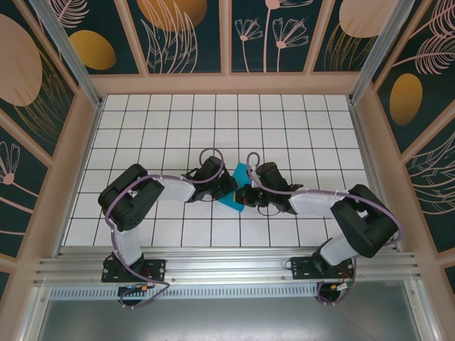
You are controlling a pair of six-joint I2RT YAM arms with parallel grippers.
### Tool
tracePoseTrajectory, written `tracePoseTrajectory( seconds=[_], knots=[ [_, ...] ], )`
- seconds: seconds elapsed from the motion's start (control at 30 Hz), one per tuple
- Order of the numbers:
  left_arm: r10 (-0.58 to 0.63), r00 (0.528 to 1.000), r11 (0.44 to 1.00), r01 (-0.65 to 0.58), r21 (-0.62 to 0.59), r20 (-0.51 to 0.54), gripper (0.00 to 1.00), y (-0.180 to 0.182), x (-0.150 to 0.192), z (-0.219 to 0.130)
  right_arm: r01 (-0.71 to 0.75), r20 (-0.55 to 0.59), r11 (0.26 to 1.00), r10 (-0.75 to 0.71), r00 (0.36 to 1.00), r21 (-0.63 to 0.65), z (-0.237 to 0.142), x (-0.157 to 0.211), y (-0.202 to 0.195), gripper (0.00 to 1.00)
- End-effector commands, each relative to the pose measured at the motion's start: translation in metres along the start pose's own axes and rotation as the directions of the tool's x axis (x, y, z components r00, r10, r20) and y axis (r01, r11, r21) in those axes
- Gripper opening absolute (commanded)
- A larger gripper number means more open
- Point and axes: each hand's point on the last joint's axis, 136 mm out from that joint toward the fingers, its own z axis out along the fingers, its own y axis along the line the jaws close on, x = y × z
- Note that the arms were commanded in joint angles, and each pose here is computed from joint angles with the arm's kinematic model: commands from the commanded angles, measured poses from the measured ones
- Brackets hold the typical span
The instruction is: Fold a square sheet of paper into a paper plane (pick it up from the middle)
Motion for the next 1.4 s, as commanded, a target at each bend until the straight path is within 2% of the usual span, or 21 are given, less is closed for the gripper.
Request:
tracePoseTrajectory(
  seconds=[0.0,0.33,0.7,0.97,1.37],
  knots=[
    [0.011,1.0,0.997,-0.012,-0.078,-0.021,0.15,0.027,0.009,0.004,-0.057,0.0,0.998,0.057,0.998,-0.022,0.0,-0.007,0.003,0.04],
    [0.012,1.0,0.997,-0.014,-0.081,-0.026,0.15,0.029,0.009,0.006,-0.132,-0.058,0.991,0.133,0.989,0.009,0.009,0.007,-0.018,0.04],
    [0.009,1.0,0.995,-0.012,-0.095,-0.027,0.15,0.034,0.01,0.007,-0.11,-0.073,0.992,0.114,0.991,0.055,0.008,0.015,-0.03,0.05],
    [0.01,0.999,0.995,-0.013,-0.1,-0.03,0.15,0.036,0.011,0.007,-0.014,-0.087,1.0,0.016,0.996,0.024,0.005,0.008,-0.002,0.07],
    [0.009,0.999,0.995,-0.011,-0.098,-0.031,0.15,0.035,0.011,0.008,-0.025,-0.114,0.986,0.045,0.993,0.168,0.012,0.021,-0.031,0.06]
  ],
)
